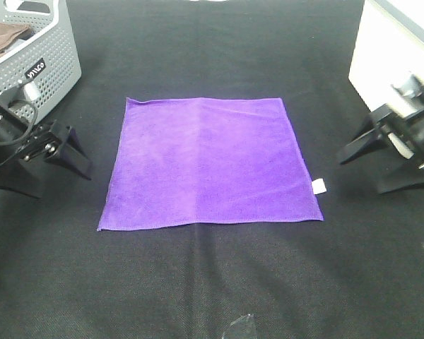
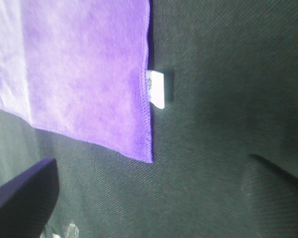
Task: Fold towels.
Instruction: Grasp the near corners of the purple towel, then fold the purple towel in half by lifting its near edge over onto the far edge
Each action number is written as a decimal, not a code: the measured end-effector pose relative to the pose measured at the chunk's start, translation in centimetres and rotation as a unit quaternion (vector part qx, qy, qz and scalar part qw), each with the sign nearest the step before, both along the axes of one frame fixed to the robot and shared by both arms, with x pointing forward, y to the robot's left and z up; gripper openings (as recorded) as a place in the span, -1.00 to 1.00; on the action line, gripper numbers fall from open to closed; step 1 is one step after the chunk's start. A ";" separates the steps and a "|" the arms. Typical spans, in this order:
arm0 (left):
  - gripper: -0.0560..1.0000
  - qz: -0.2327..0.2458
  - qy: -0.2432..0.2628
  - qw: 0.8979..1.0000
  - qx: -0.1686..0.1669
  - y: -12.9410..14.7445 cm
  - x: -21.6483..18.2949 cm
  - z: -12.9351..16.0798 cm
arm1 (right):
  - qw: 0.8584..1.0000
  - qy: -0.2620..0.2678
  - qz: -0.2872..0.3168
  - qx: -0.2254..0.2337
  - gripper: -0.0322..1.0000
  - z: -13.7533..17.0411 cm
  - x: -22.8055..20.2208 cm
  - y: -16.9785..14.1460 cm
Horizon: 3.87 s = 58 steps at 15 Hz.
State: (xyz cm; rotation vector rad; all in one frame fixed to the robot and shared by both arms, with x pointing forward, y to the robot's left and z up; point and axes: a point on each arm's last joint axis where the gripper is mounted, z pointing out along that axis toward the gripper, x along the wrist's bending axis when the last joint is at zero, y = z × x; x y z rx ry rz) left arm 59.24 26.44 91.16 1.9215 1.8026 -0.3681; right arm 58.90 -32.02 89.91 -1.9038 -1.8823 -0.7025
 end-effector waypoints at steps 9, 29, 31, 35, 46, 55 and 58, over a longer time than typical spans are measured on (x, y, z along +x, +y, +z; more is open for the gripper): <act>0.98 0.019 0.037 0.999 -0.015 -0.2 0.4 -3.3 | 1.000 0.007 0.018 -0.017 0.86 -2.7 0.7 2.7; 0.35 -0.064 0.088 0.993 -0.039 -11.8 0.8 -5.3 | 0.995 -0.009 0.095 -0.026 0.32 -4.1 0.7 11.6; 0.11 -0.057 0.085 0.994 -0.034 -11.8 0.9 -5.5 | 0.994 -0.011 0.098 -0.036 0.09 -4.3 0.7 11.4; -0.73 -0.066 0.083 0.994 -0.015 -11.6 0.9 -6.2 | 0.993 0.002 0.108 -0.047 -0.70 -5.0 0.5 11.2; -0.89 -0.136 0.041 0.989 0.033 -9.9 -3.7 0.3 | 0.992 0.030 0.122 -0.021 -0.94 2.7 -5.2 11.1; -0.89 -0.091 -0.102 0.989 0.058 -9.9 1.0 3.4 | 0.990 -0.097 0.086 -0.057 -0.94 5.5 1.0 11.5; -0.89 -0.054 -0.161 0.984 0.052 -9.2 7.5 3.9 | 0.983 -0.153 0.079 -0.071 -0.94 5.3 8.3 12.2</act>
